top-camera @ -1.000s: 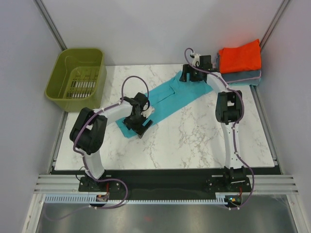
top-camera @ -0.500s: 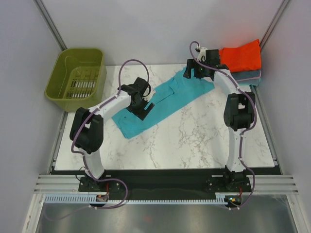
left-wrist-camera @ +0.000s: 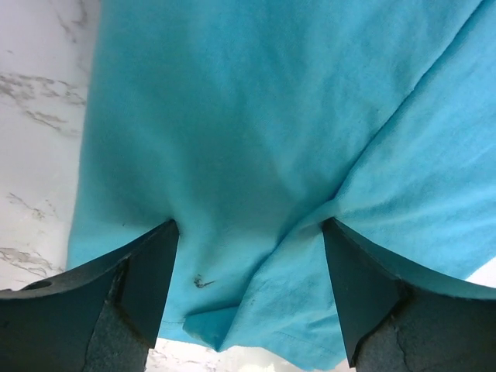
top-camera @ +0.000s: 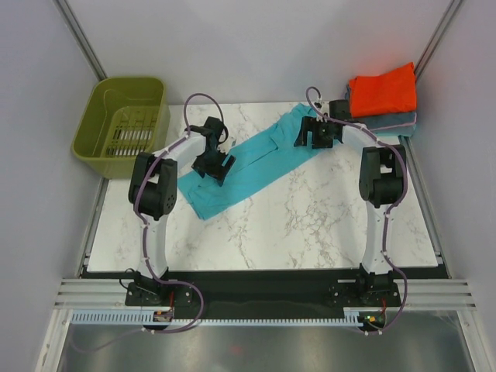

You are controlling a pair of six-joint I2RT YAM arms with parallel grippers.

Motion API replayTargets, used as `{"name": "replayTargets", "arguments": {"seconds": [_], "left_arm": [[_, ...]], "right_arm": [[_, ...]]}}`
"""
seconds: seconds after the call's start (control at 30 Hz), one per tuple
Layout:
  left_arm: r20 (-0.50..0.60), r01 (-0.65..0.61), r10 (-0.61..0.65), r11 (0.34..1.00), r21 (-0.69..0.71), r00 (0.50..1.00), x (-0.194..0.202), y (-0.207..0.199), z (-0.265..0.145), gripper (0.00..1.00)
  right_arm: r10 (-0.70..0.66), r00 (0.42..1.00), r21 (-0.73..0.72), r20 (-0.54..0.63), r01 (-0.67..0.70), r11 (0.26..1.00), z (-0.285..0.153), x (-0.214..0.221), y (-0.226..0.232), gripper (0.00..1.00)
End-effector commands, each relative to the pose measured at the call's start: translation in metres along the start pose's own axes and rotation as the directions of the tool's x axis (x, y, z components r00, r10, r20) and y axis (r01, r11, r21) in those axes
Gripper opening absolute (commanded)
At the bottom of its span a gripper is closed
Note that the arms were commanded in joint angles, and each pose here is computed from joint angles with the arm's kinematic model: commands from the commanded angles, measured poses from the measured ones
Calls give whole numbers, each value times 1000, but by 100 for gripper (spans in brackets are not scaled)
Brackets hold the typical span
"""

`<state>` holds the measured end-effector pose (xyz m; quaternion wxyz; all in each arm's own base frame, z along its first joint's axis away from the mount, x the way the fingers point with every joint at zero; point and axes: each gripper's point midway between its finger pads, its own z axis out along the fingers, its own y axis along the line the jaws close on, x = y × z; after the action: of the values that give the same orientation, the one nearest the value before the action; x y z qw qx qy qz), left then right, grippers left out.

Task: Fold and stack the t-shirts
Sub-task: Fold the tshirt

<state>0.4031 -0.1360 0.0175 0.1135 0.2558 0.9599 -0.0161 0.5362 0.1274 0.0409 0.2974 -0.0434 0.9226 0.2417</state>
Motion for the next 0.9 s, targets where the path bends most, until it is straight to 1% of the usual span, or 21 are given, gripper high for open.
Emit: {"name": "replayTargets", "arguments": {"seconds": [0.0,0.03,0.07,0.13,0.17,0.2,0.27,0.33,0.37,0.53,0.87], "left_arm": [[-127,11,9,988,154,992,27,-31,14,83],[-145,23,7,980,199,989,32,-40,15,79],[-177,34,5,975,219,984,41,-44,17,81],[-202,49,4,965,258,979,50,-53,15,81],[-224,56,5,963,265,974,61,-57,15,81],[-211,53,4,963,263,978,61,-58,9,81],[-231,50,14,962,269,973,73,-67,5,81],[-212,14,46,963,270,976,76,-77,-5,81],[-226,1,63,962,272,972,84,-81,-7,81],[-212,-94,158,955,281,964,98,-107,-20,81],[-201,-293,369,899,326,908,134,-170,-39,81]], "right_arm": [[18,1000,-29,-4,-18,999,14,-1,1,93],[20,1000,-28,-10,-21,999,22,0,-3,93],[21,1000,-28,-11,-21,999,26,0,-4,93],[22,1000,-29,-6,-22,999,37,-4,-7,93],[22,1000,-29,1,-22,999,39,-7,-7,93],[11,1000,-37,19,-10,999,41,-15,-3,93],[7,1000,-48,28,-5,999,47,-18,0,93],[-9,999,-60,46,11,998,53,-25,8,93],[-14,999,-69,52,18,997,55,-28,13,93],[-45,996,-111,72,53,992,67,-36,39,94],[-72,993,-165,88,86,983,74,-37,78,94]]}}
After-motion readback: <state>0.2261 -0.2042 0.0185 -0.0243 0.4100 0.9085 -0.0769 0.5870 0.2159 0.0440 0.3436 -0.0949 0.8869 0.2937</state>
